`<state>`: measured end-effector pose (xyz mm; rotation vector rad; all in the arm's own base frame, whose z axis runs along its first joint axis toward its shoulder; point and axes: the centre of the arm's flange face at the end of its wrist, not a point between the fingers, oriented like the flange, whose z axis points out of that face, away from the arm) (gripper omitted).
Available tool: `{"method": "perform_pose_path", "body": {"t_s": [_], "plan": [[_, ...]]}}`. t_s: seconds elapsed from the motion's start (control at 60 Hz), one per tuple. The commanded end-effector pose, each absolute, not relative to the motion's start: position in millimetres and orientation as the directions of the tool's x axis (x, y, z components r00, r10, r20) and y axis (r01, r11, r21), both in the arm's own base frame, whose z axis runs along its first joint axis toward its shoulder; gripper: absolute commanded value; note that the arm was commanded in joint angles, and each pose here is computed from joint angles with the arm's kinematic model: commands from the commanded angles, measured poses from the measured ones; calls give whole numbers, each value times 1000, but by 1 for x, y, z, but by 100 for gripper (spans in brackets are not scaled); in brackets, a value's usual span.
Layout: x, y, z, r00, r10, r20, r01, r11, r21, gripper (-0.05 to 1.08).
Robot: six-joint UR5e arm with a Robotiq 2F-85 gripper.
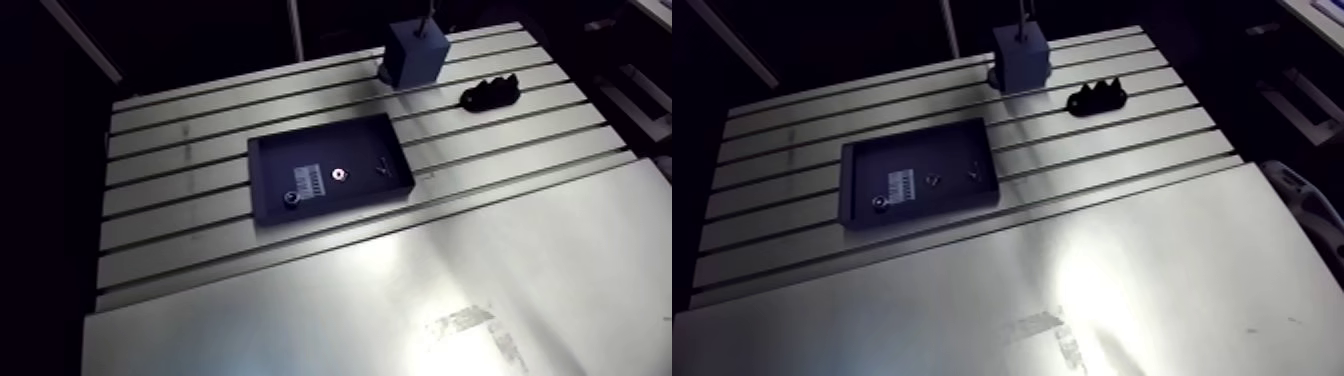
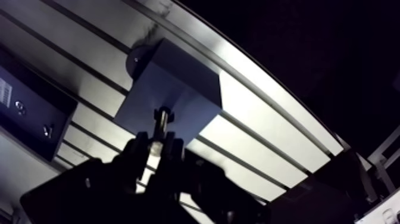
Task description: Pick up the M10 bolt and insert it into the hex recess until seated.
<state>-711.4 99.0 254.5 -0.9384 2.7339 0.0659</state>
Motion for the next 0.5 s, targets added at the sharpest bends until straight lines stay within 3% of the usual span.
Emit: {"method": "perform_pose_path", "body": {"t_s": [0.017,0.5], "plan": [[-713,99,256,-762,-599,-246,-610,792,-36,78],[-714,99,256,-762,-599,-246,-610,792,-36,78]]}}
